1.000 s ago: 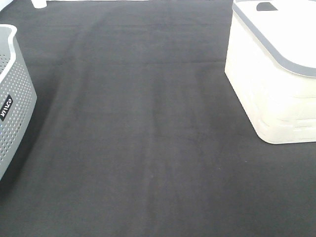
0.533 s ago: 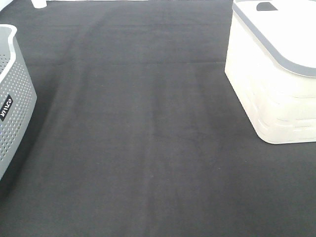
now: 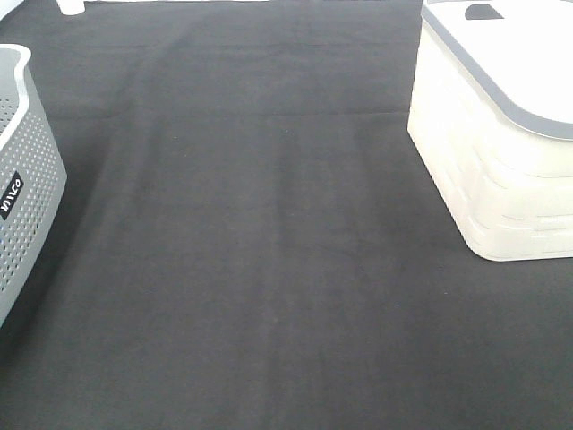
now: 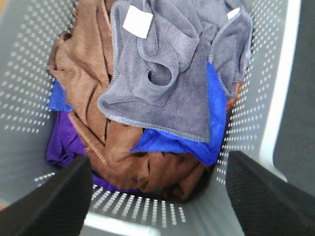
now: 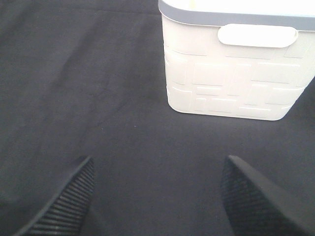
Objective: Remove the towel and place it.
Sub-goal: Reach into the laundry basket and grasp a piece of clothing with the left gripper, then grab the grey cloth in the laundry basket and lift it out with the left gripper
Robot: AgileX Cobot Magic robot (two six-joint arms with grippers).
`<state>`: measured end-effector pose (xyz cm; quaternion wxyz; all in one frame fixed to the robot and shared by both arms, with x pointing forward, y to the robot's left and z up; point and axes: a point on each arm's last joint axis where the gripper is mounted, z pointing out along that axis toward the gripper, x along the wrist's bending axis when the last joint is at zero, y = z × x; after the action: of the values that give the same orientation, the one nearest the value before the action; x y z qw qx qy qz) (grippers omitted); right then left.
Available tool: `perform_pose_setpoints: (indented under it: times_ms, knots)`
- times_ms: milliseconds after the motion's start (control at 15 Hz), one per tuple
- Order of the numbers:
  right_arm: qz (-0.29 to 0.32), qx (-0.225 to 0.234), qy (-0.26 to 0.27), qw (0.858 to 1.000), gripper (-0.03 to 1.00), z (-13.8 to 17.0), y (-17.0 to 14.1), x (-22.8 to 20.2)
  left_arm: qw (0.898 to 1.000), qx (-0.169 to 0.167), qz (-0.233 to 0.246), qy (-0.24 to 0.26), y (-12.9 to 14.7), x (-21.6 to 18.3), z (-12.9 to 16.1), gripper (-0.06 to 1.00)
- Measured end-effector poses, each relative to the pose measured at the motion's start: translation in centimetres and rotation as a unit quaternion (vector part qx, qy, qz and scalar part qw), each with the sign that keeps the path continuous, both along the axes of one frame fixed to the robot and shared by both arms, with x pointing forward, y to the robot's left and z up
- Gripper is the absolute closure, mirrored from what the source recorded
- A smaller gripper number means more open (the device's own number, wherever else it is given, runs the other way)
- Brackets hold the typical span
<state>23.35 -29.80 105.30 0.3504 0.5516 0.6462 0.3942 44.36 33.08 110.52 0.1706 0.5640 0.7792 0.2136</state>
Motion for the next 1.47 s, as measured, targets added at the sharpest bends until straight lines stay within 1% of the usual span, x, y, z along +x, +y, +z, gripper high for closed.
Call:
perform_pose_setpoints:
  times_ms: [133,333,533,733,1067,1267,1400,1467]
  knots:
    - [0.000,0.000,0.000,1.000,0.25,0.0,0.0,0.0,0.999,-0.004,0.000,0.034,0.3,2.9,-0.9,0.24]
    - [0.000,0.000,0.000,1.000,0.25,0.0,0.0,0.0,0.999,0.002,-0.010,0.047,1.0,6.5,-0.7,0.24]
    - [0.000,0.000,0.000,1.000,0.25,0.0,0.0,0.0,0.997,-0.017,0.017,0.073,4.2,9.3,-1.3,0.24]
    - [0.000,0.000,0.000,1.000,0.25,0.0,0.0,0.0,0.994,-0.029,0.024,0.106,7.0,10.7,-3.3,0.24]
    - [0.000,0.000,0.000,1.000,0.25,0.0,0.0,0.0,0.993,-0.034,0.021,0.114,8.4,14.0,-7.8,0.24]
    - [0.000,0.000,0.000,1.000,0.25,0.0,0.0,0.0,0.992,-0.033,0.018,0.118,9.3,16.7,-9.2,0.24]
    - [0.000,0.000,0.000,1.000,0.25,0.0,0.0,0.0,0.993,-0.046,0.014,0.110,9.5,18.3,-9.7,0.24]
    - [0.000,0.000,0.000,1.000,0.25,0.0,0.0,0.0,0.993,-0.046,0.002,0.111,9.3,18.8,-10.0,0.24]
